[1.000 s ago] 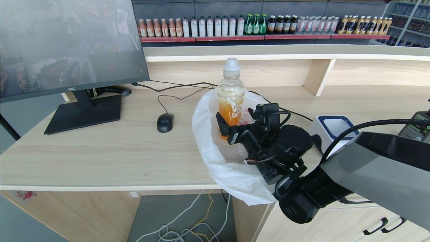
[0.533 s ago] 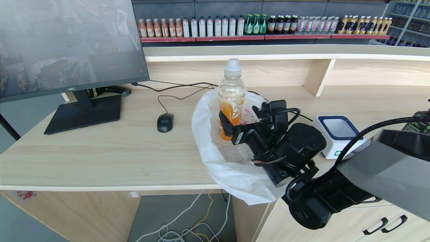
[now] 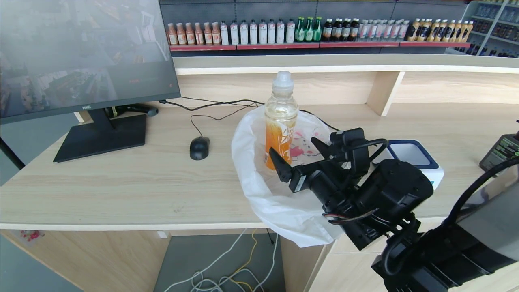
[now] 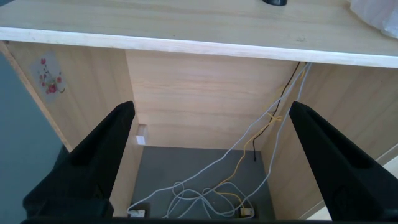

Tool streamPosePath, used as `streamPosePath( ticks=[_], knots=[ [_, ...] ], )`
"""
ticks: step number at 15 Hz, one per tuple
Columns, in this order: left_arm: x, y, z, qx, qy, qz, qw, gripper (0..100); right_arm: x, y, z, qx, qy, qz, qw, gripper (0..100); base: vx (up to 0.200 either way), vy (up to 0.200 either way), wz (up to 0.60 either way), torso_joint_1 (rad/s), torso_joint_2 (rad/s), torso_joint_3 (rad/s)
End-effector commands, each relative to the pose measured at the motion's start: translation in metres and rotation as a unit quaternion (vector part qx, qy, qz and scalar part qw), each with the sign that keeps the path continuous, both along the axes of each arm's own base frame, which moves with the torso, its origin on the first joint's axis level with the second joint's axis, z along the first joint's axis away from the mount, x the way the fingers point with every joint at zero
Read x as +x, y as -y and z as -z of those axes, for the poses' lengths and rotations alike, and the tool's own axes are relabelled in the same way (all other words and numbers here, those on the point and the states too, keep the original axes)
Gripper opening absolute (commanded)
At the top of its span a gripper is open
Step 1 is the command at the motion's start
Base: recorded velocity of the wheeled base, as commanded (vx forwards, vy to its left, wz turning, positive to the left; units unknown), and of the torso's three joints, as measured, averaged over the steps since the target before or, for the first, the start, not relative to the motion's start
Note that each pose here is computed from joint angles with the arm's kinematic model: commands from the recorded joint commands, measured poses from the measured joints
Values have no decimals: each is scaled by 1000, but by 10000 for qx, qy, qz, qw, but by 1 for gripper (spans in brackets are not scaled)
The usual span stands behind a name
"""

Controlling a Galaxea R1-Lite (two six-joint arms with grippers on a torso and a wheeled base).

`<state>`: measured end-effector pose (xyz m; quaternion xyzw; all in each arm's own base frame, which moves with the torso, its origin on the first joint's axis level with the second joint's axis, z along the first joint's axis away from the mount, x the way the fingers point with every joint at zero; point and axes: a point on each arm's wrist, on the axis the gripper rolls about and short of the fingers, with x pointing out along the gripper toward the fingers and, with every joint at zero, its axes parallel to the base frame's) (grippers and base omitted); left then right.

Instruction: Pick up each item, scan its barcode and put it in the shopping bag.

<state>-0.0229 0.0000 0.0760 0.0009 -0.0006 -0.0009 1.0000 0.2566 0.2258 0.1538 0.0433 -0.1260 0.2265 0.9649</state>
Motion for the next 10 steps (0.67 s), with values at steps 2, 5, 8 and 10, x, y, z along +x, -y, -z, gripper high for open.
streamPosePath(
  ticks=[2, 5, 8, 10],
  knots=[
    [0, 0, 0, -1, 1, -1, 10000, 100, -21, 15, -12, 102, 3, -124, 9999, 100, 0, 0, 0, 0, 0, 0],
    [0, 0, 0, -1, 1, -9, 10000, 100, -19, 17, -18, 459, -52, -169, 9988, 100, 0, 0, 0, 0, 0, 0],
    [0, 0, 0, -16, 1, -8, 10000, 100, -18, 16, -22, 507, 7, -172, 9986, 100, -133, 0, 0, 2, 2, 3],
    [0, 0, 0, -16, 1, -8, 10000, 100, -19, 16, -23, 524, 23, -173, 9985, 100, -100, 0, 0, 1, 1, 6]
  ],
)
